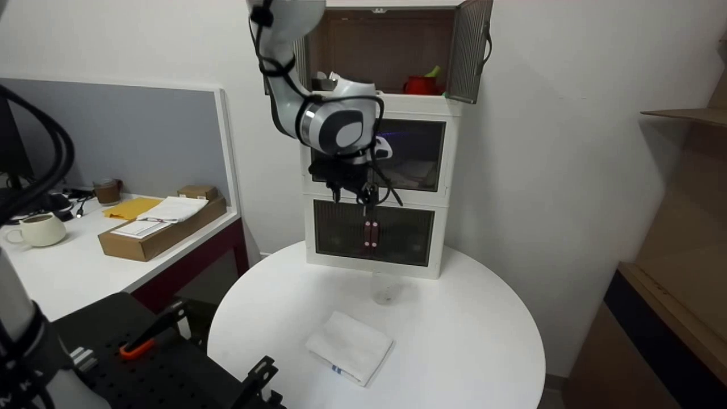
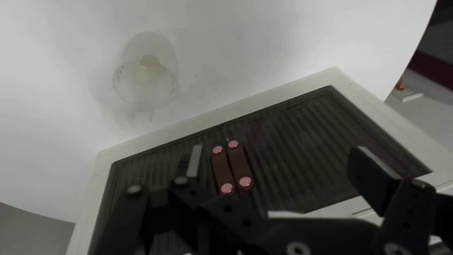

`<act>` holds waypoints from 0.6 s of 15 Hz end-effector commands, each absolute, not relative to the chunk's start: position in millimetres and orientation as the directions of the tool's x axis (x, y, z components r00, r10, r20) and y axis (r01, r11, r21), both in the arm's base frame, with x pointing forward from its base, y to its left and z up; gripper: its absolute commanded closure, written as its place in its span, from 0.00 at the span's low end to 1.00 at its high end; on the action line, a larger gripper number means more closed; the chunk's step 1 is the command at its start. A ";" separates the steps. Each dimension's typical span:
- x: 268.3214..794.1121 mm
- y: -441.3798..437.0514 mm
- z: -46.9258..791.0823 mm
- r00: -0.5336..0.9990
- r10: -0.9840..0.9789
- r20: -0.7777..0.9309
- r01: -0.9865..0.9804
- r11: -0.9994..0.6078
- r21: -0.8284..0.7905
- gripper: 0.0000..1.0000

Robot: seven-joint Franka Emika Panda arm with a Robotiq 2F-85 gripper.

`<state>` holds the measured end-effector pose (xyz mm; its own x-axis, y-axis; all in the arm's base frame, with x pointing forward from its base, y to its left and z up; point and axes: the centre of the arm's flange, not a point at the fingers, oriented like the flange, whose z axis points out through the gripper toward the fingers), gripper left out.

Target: Remove the jug from the topmost shelf

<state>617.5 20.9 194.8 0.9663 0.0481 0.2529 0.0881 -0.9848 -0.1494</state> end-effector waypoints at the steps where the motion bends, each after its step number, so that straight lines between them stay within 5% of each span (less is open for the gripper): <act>1: 575.4 18.5 279.8 0.965 0.186 0.184 0.205 -0.975 -0.087 0.00; 9: 501.4 2.7 444.4 0.907 0.366 0.209 0.302 -0.910 0.284 0.00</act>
<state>545.6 2.9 385.0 0.9321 0.3124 0.1834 0.2796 -0.9423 0.1844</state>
